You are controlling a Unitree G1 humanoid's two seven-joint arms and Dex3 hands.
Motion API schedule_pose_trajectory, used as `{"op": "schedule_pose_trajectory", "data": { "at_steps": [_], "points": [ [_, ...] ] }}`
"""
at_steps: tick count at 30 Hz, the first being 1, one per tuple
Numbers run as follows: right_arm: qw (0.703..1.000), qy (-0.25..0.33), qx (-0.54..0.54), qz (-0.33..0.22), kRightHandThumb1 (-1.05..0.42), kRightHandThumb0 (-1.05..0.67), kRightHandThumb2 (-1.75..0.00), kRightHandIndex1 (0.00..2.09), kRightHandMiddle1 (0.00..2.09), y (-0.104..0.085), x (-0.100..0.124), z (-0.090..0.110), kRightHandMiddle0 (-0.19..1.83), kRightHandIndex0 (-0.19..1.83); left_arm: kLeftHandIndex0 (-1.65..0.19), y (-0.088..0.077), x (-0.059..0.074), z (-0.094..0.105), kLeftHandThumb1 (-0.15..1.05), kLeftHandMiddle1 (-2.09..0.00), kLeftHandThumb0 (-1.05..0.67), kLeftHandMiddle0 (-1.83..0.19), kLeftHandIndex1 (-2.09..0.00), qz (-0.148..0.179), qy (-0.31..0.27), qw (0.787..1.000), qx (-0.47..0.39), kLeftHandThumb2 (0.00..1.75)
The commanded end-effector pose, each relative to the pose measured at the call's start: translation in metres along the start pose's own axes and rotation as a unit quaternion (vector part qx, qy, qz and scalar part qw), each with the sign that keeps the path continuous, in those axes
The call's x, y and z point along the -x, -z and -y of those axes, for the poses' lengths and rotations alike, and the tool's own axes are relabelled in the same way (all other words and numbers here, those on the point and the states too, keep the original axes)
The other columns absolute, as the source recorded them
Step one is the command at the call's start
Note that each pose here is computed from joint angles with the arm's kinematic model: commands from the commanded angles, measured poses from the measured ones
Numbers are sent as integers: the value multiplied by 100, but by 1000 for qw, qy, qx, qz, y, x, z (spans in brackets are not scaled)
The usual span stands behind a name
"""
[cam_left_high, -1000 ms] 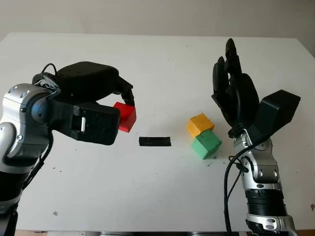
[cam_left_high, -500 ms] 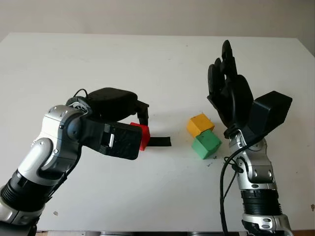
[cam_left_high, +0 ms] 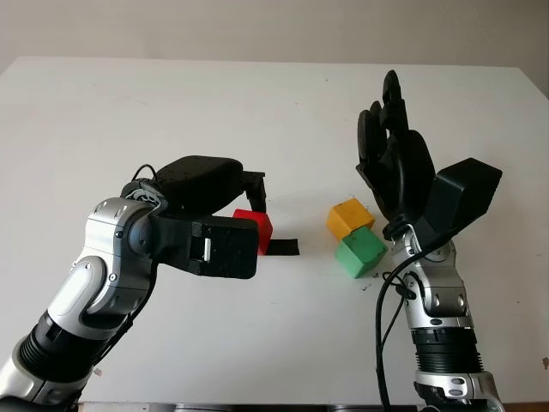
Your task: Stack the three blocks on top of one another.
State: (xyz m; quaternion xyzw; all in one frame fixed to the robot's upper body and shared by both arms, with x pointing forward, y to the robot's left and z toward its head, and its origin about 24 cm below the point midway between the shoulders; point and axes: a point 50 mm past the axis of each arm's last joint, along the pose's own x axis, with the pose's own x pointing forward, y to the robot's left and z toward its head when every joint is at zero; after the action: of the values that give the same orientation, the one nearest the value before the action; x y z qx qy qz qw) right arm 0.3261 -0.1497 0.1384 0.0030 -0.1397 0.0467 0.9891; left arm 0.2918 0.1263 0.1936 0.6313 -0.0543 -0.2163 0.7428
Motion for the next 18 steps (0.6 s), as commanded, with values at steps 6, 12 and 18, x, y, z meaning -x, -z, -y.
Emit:
{"op": "schedule_pose_trajectory", "data": {
  "at_steps": [6, 12, 18],
  "points": [
    [1000, -1, -5, 6, -105, -74, -51, 0, 0, -2, -2, -3, -19, -19, -41, -11, -3, 0, 94, -6, -30, -57, -153, 10, -10, 1000, 2, 5],
    [1000, -1, -5, 6, -105, -73, -52, 0, 0, -2, -1, -4, -19, -19, -31, -14, -7, 1, 94, -6, -28, -56, -168, 9, 2, 1000, 3, 5],
    [1000, 1, -6, 7, -105, -74, -51, 0, 0, -2, -2, -4, -19, -19, -33, -17, -10, 2, 95, -9, -30, -62, -147, 10, 21, 1000, 8, 6]
  ]
}}
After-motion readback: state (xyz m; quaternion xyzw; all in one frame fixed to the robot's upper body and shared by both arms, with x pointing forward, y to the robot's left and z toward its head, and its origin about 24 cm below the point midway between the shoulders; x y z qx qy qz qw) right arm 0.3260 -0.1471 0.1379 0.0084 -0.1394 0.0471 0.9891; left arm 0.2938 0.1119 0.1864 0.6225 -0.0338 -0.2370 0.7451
